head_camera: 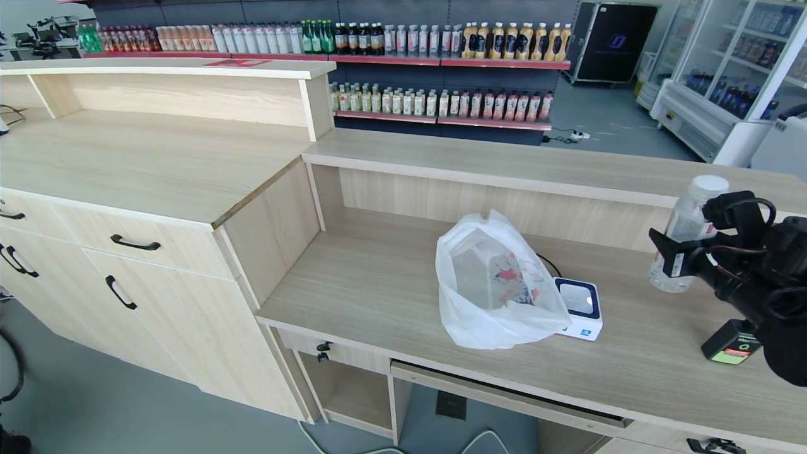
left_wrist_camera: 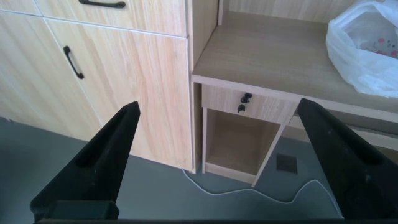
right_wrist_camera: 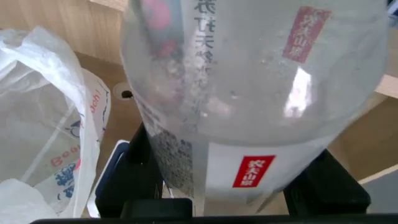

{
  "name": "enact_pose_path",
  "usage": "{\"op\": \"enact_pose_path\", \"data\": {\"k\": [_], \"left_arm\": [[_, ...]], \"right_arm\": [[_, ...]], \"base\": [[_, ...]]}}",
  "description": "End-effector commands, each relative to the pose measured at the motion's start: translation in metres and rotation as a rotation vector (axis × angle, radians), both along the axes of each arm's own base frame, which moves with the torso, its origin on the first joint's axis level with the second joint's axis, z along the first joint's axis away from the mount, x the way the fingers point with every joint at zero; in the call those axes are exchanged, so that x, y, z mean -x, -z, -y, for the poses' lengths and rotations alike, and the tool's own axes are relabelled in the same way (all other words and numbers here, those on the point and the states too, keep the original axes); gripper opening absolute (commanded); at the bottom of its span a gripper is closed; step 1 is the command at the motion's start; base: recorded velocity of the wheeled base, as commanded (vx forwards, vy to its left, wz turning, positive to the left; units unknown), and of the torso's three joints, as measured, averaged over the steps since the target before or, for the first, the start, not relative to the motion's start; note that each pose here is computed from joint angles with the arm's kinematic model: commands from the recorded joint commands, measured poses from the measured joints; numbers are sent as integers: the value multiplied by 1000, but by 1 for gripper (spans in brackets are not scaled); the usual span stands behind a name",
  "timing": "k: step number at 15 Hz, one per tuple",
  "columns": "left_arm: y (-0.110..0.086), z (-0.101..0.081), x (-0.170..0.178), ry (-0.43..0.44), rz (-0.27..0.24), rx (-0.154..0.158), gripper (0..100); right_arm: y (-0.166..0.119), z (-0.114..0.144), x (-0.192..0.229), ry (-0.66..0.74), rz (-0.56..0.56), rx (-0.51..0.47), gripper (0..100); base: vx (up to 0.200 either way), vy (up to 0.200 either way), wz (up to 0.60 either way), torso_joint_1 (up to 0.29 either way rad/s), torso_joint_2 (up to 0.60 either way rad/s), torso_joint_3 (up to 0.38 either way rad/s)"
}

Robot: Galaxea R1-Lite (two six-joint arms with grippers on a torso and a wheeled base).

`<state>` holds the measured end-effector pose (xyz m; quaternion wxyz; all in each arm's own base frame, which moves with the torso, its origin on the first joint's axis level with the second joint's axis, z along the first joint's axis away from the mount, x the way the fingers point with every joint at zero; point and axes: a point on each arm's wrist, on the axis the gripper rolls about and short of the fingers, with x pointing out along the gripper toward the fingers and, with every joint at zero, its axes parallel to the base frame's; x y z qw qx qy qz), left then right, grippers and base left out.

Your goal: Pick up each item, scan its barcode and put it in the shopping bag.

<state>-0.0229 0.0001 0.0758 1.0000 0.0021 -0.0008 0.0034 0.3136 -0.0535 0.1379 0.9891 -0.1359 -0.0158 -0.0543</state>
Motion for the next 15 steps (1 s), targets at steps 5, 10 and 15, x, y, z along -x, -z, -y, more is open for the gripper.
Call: {"op": "enact_pose_path", "data": {"k": [5,10,15], "left_arm": [[0,0,0,-1,1,0,100],[0,0,0,-1,1,1,100],[0,0,0,-1,0,1,100]], "right_arm": [[-27,7,32,126,32,70,0],[-34,-3,30,153,45,63,0],[-25,-15,0,-60,43,-117,0]], "base": [[0,0,0,0,0,0],[0,0,600,0,2,1],[0,0,120,0,0,0]]}}
